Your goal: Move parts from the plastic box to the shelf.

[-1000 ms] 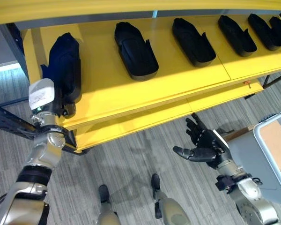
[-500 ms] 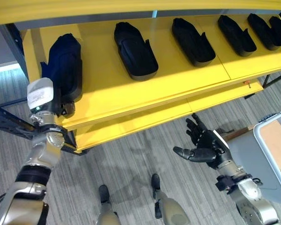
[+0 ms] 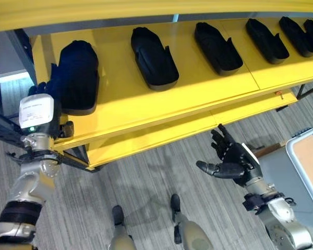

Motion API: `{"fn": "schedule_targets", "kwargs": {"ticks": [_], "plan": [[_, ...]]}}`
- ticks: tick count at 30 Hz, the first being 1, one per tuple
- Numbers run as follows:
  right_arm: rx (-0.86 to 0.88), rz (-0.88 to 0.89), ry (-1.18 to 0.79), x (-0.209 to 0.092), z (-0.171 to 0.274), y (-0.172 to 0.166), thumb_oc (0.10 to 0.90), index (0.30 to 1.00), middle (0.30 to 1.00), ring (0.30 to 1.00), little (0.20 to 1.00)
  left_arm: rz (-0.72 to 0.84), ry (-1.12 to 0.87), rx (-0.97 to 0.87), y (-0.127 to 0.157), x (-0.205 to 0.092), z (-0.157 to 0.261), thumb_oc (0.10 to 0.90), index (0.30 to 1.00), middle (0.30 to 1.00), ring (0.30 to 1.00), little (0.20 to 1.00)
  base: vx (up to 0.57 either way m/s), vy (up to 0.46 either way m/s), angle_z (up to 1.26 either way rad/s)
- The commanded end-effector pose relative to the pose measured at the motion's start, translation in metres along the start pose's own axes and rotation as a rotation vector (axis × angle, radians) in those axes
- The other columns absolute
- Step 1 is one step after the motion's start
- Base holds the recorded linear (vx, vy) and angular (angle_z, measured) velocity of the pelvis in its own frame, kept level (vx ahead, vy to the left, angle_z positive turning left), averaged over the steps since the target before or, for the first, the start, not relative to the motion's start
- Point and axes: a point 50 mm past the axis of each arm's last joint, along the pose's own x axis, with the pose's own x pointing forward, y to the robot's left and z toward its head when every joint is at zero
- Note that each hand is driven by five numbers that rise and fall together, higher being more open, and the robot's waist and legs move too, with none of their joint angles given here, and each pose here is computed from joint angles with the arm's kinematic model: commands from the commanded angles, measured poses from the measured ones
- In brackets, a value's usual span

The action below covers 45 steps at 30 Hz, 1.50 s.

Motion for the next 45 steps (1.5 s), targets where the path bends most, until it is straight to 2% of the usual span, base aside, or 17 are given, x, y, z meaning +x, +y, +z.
{"fn": "schedule_targets", "kwargs": {"ticks": [1, 15, 20, 26, 36, 45], "plan": [[-0.087, -0.018, -0.223, 0.003, 0.045, -0.008, 0.900, 1.000, 1.000, 1.000, 1.000, 0.238, -0.050, 0.100, 0.061, 0.027, -0.005, 0.900, 1.000, 1.000, 1.000, 1.000, 0.00, 0.000, 0.00], [-0.082, -0.038, -0.226, 0.003, 0.044, -0.010, 0.900, 1.000, 1.000, 1.000, 1.000, 0.199, -0.089, -0.014, 0.048, 0.012, 0.004, 0.900, 1.000, 1.000, 1.000, 1.000, 0.00, 0.000, 0.00], [-0.074, -0.041, -0.228, 0.003, 0.043, -0.009, 0.900, 1.000, 1.000, 1.000, 1.000, 0.179, -0.018, -0.219, 0.035, 0.007, 0.003, 0.900, 1.000, 1.000, 1.000, 1.000, 0.00, 0.000, 0.00], [-0.033, -0.038, -0.214, 0.001, 0.037, -0.006, 0.900, 1.000, 1.000, 1.000, 1.000, 0.255, 0.145, -0.645, 0.022, 0.005, -0.001, 0.900, 1.000, 1.000, 1.000, 1.000, 0.00, 0.000, 0.00], [-0.012, -0.050, -0.191, 0.000, 0.031, -0.006, 0.900, 1.000, 1.000, 1.000, 1.000, 0.212, 0.242, -0.888, 0.000, 0.007, 0.004, 0.900, 1.000, 1.000, 1.000, 1.000, 0.00, 0.000, 0.00], [-0.001, -0.070, -0.183, 0.000, 0.028, -0.007, 0.900, 1.000, 1.000, 1.000, 1.000, 0.172, 0.209, -0.911, -0.007, 0.006, 0.018, 0.900, 1.000, 1.000, 1.000, 1.000, 0.00, 0.000, 0.00]]}}
